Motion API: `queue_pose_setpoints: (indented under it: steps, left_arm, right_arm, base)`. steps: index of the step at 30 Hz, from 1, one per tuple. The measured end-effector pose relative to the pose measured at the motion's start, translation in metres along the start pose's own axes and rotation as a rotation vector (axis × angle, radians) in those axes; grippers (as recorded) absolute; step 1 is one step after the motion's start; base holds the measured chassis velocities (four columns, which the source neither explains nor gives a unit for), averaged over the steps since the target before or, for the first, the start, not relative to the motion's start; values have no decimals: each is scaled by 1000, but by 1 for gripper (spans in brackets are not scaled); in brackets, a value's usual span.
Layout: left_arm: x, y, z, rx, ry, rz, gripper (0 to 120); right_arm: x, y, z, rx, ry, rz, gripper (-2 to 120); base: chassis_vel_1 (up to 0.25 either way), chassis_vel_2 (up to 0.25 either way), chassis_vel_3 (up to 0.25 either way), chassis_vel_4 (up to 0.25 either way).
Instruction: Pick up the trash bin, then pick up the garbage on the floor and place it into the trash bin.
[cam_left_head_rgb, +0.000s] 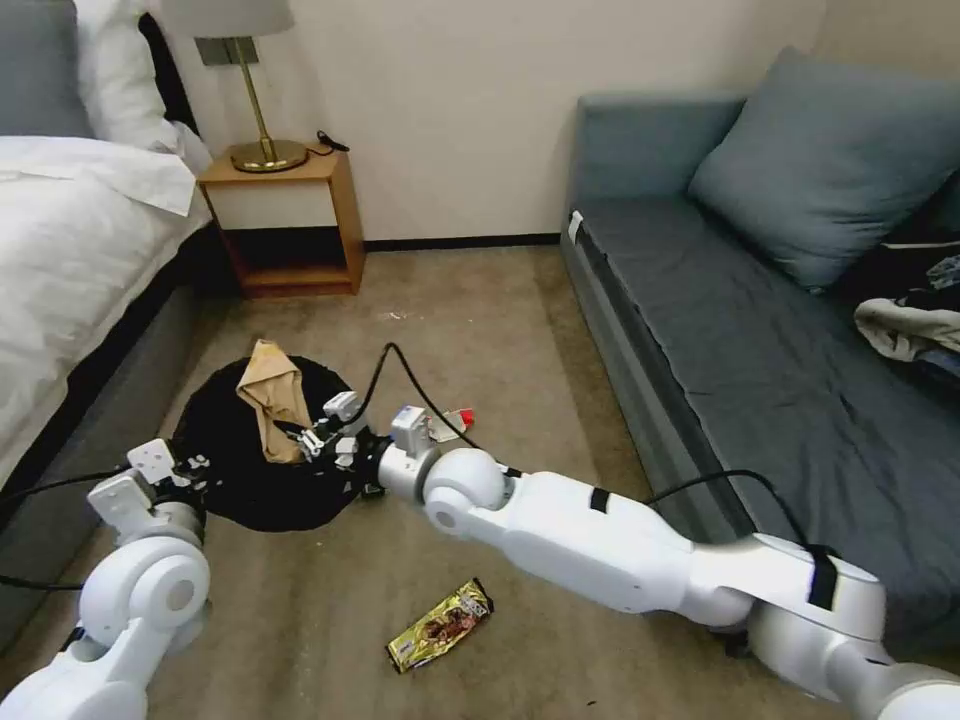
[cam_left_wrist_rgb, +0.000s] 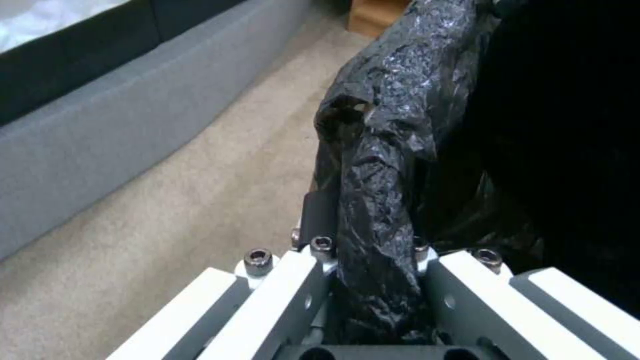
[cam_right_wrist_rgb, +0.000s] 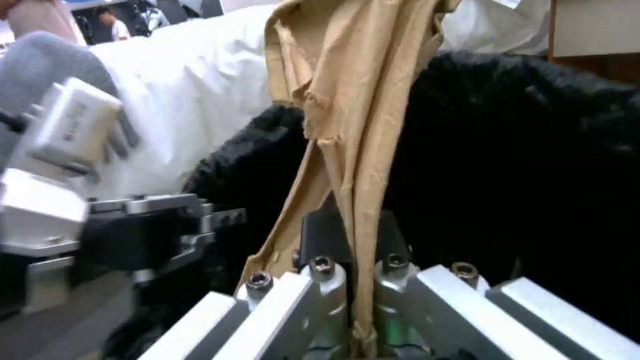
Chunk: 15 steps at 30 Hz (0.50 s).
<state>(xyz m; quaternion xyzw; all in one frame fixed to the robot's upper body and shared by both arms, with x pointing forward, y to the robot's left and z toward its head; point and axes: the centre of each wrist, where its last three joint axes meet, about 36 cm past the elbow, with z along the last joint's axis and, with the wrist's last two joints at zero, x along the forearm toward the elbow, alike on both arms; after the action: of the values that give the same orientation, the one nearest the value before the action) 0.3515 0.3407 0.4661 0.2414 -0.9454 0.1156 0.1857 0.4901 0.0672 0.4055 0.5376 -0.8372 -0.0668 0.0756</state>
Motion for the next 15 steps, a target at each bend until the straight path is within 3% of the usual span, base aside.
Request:
queue_pose_setpoints:
  steps: [8, 15]
  left_arm:
    - [-2, -2, -2, 3, -2, 5, 3]
    - [-3, -2, -2, 2, 1, 5, 3]
  right_arm:
    - [-15, -2, 11, 28, -6, 9, 1]
    - [-14, 1, 22, 44, 3, 18, 30]
  base:
    - [0, 0, 0, 0]
    - [0, 0, 0, 0]
